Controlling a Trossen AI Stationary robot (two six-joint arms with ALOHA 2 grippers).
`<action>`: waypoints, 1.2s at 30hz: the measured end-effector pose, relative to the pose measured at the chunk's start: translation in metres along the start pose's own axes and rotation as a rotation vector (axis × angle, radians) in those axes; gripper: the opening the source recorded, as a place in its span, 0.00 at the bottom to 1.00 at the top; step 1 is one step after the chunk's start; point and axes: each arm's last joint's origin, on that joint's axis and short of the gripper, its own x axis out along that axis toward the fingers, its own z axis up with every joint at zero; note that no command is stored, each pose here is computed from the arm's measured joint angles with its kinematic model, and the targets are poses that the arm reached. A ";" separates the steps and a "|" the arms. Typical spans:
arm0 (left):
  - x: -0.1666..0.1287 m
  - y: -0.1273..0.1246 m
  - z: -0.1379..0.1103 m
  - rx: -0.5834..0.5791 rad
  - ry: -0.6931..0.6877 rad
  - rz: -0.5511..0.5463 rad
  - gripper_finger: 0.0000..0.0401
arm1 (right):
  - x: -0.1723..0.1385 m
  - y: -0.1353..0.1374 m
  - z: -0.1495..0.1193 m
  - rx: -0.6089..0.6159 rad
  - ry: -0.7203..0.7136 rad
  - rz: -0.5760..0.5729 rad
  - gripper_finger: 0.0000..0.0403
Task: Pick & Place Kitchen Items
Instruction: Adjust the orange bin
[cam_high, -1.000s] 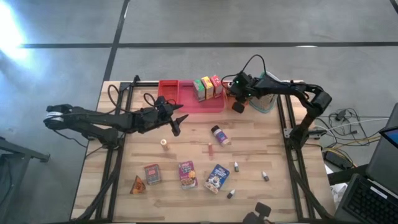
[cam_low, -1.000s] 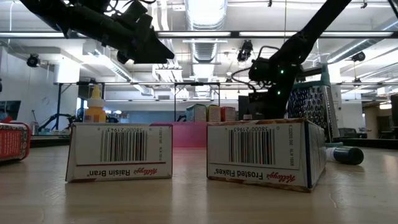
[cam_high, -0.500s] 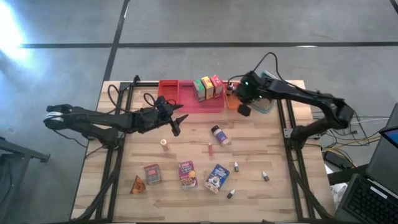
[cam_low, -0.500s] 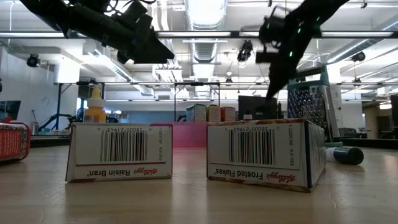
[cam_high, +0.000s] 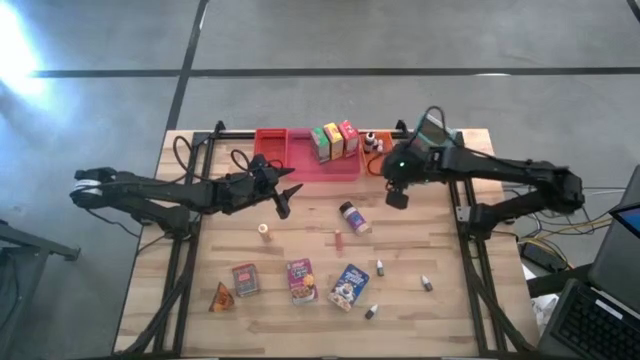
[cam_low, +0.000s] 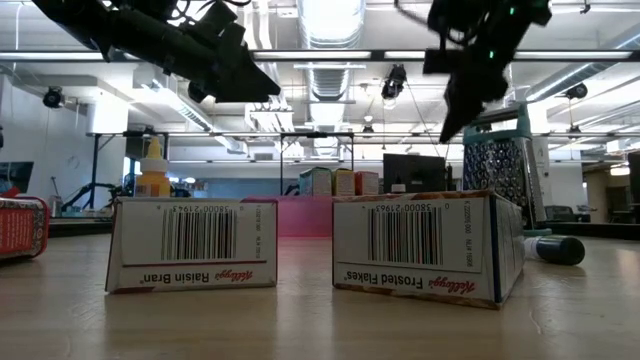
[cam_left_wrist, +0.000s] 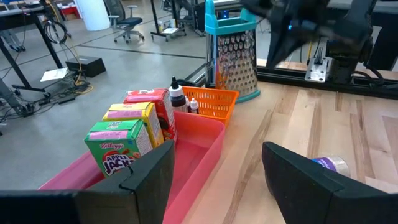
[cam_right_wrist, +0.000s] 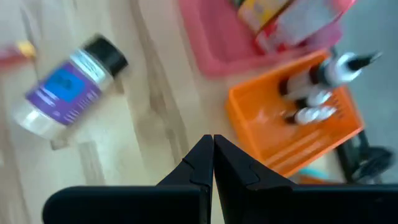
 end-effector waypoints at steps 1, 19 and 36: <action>0.000 0.000 0.000 0.000 0.000 0.000 0.62 | 0.008 0.002 -0.004 0.001 0.030 -0.007 0.02; 0.000 0.000 0.000 -0.005 0.004 -0.006 0.62 | 0.086 -0.036 -0.058 0.062 0.263 -0.270 0.02; 0.000 0.000 0.000 -0.005 0.004 -0.006 0.62 | 0.090 -0.036 -0.051 0.087 0.158 -0.164 0.02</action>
